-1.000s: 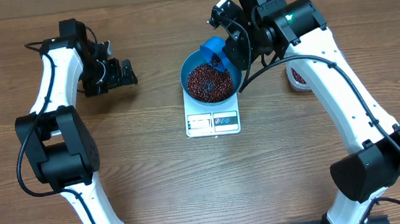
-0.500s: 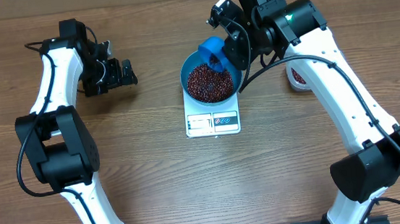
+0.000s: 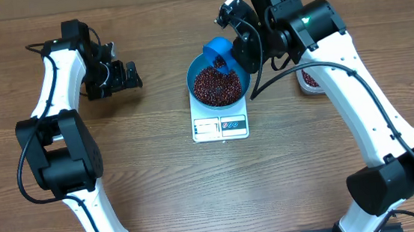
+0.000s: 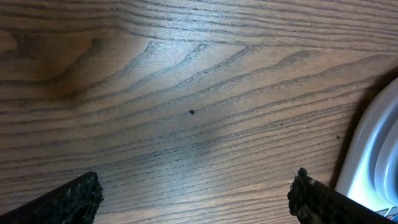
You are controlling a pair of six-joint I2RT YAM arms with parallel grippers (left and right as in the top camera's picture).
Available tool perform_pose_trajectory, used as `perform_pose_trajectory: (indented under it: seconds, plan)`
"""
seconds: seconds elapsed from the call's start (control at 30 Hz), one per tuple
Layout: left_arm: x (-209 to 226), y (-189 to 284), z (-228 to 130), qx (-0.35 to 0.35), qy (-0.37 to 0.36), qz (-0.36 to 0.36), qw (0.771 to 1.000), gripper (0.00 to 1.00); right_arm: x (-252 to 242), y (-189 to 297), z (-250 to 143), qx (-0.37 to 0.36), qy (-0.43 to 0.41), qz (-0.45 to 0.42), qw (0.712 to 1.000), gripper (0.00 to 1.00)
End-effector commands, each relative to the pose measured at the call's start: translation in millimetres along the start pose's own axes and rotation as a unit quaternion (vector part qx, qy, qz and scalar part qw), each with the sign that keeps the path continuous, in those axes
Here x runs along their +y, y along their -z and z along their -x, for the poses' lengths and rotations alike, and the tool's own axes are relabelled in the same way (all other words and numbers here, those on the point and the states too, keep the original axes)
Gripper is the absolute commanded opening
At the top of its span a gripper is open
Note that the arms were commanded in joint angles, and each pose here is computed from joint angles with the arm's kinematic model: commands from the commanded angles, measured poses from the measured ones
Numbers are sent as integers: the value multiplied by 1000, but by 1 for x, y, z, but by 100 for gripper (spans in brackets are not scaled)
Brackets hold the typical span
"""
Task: Scoop item into bowl and weigh 150g on scale
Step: 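Hold the scoop over the blue bowl and tip beans in slowly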
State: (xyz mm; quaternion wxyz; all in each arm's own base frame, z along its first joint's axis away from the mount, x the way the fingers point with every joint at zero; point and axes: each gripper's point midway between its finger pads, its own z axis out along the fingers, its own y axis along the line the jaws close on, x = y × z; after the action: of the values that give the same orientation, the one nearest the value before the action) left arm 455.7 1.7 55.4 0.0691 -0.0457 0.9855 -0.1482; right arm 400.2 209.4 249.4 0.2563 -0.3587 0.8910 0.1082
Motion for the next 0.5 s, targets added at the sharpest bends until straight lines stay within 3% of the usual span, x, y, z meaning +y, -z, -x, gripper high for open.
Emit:
perform_pose_trajectory:
  seconds: [0.0, 0.47]
  plan:
    - [-2, -3, 1, 1, -11, 1, 1000, 100, 5, 22, 13, -31, 5, -5, 999, 4]
    - [-2, -3, 1, 1, -11, 1, 1000, 100, 3, 24, 14, -32, -2, -16, 999, 4]
